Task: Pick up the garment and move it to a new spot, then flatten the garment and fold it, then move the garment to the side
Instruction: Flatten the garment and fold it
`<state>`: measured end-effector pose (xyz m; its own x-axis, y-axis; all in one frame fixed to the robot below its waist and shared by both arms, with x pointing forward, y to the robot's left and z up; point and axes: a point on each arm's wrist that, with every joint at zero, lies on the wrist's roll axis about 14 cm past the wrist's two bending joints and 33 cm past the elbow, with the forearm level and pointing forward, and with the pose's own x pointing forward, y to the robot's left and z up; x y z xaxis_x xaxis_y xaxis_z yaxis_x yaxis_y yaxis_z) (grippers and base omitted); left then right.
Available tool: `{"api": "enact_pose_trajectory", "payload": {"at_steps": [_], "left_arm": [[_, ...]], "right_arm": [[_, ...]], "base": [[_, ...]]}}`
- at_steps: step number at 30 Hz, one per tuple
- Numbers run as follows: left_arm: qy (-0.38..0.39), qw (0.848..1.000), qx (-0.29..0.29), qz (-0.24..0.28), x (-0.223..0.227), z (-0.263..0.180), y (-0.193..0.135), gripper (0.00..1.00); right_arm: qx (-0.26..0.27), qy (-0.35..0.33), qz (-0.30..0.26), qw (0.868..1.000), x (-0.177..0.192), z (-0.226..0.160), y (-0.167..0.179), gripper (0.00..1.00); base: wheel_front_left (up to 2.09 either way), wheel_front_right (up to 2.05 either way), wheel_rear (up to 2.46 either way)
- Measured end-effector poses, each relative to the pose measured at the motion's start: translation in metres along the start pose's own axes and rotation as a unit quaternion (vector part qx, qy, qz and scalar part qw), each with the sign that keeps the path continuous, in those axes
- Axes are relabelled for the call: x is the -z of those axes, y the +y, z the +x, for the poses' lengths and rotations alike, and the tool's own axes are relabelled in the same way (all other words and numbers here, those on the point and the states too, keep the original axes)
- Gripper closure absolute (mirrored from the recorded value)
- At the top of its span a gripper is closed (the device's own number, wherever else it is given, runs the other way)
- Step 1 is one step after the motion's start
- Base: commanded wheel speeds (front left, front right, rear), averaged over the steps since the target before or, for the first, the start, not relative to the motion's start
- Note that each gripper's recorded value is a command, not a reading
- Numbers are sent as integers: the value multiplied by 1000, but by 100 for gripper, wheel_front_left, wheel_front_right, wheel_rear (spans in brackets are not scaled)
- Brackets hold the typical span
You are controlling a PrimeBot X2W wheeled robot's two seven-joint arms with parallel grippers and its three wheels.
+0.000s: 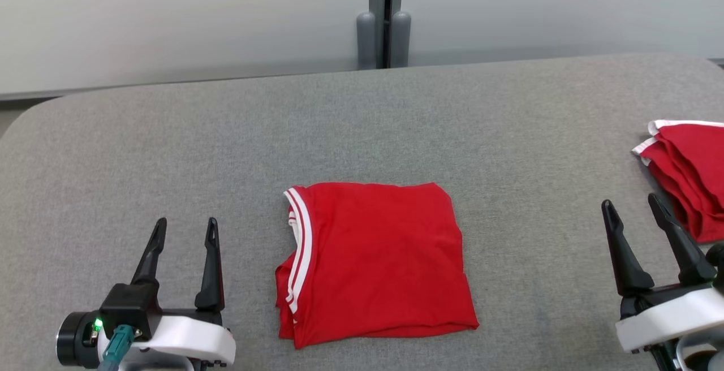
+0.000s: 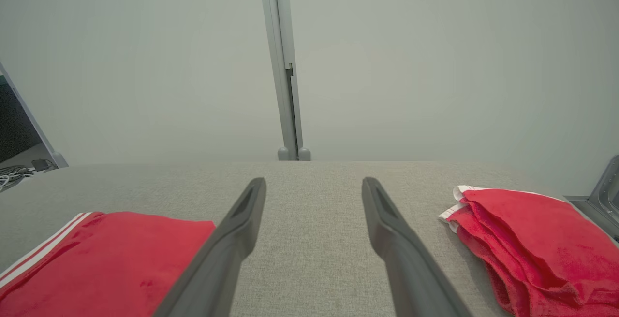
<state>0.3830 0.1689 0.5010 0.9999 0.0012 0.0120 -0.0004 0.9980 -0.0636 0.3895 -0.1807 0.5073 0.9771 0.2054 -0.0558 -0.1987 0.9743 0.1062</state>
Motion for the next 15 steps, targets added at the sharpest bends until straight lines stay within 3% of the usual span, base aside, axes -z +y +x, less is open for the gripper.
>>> {"api": "enact_pose_trajectory", "payload": {"at_steps": [15], "left_arm": [[7,1000,2,-2,-9,-39,3,0]], "right_arm": [[4,-7,-6,1000,-17,-50,18,0]], "base": [[0,0,0]]}}
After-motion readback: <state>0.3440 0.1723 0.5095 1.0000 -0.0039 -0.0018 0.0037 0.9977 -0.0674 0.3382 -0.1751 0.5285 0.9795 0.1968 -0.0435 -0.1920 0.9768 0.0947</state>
